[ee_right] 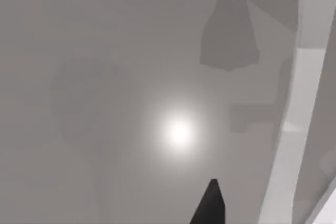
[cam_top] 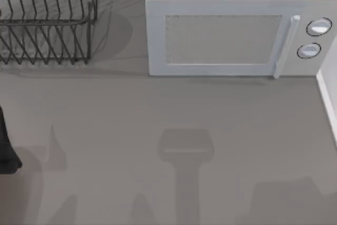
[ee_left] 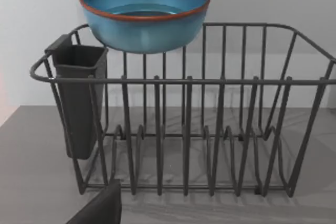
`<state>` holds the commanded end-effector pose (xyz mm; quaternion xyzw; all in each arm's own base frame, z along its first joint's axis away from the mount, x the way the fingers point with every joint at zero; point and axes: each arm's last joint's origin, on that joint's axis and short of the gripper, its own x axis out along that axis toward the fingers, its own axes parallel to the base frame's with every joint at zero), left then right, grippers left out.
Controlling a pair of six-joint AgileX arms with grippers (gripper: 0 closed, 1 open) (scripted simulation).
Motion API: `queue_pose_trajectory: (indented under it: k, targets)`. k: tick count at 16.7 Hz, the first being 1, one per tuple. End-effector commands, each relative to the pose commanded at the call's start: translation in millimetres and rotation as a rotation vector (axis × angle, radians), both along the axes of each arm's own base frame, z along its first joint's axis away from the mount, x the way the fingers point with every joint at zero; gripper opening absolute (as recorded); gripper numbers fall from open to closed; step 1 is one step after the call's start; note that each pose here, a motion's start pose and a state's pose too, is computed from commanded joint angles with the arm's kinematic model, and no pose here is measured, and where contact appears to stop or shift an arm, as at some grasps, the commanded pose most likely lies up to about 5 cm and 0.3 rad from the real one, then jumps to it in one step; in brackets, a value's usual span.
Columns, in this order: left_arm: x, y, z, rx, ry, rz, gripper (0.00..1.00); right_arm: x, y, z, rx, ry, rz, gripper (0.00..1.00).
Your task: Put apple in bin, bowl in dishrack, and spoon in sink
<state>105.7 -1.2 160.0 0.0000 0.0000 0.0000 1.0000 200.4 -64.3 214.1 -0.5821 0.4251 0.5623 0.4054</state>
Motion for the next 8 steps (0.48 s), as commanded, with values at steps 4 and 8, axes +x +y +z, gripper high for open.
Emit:
queue_pose_trajectory:
  k: [4,8]
  targets:
    - [0,0,0,0.000,0.000,0.000,1.00,29,-6,12,0.007,0.029,0.018,0.00]
    - [0,0,0,0.000,0.000,0.000,1.00,88,-16,33,0.010,0.047,0.045,0.00]
